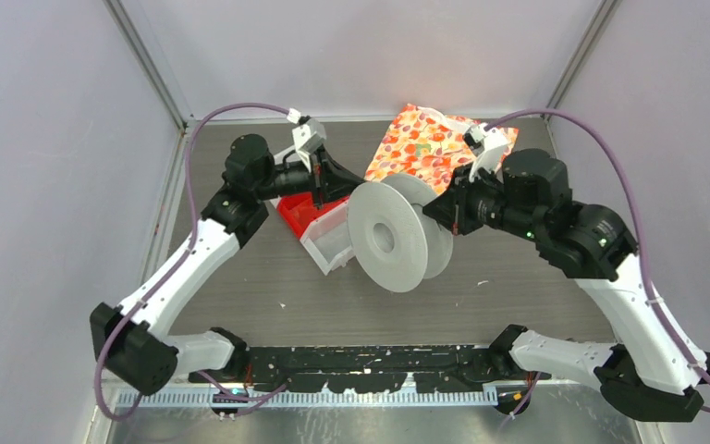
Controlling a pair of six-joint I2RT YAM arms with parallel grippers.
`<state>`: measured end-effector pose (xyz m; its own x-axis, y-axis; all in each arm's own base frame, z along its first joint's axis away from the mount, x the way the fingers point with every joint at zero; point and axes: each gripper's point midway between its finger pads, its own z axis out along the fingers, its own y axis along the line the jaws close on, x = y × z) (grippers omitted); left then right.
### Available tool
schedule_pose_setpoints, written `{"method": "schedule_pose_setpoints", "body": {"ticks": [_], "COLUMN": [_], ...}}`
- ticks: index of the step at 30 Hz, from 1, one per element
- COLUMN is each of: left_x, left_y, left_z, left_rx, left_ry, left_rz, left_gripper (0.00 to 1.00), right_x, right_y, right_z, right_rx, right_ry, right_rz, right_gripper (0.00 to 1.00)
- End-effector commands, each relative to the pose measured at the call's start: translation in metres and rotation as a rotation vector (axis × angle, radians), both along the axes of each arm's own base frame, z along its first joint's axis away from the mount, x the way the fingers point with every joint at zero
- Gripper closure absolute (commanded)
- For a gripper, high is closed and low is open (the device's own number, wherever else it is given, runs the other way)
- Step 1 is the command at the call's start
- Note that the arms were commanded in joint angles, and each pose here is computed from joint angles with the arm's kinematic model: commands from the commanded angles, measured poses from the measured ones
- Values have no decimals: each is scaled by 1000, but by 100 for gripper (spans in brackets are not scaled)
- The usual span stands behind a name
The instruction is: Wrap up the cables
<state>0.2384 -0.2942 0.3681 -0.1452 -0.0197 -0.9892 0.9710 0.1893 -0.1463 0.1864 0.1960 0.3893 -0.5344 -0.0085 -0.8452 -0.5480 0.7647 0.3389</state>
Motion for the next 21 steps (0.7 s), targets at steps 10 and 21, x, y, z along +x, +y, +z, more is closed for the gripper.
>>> {"method": "schedule_pose_setpoints", "body": {"ticks": [10, 21], "left_x": [61, 98], "left_y": [-54, -76], "left_z": [-45, -125], "left_rx": [-234, -222], "left_ry": [371, 732], "left_rz": [-107, 55], "left_gripper": [100, 99], "right_x": [77, 88], "right_y": [-24, -46], "right_z": [-24, -102], "right_rx": [265, 366], "right_ry": [10, 160], "right_rz": [-406, -483], "right_gripper": [100, 100]}}
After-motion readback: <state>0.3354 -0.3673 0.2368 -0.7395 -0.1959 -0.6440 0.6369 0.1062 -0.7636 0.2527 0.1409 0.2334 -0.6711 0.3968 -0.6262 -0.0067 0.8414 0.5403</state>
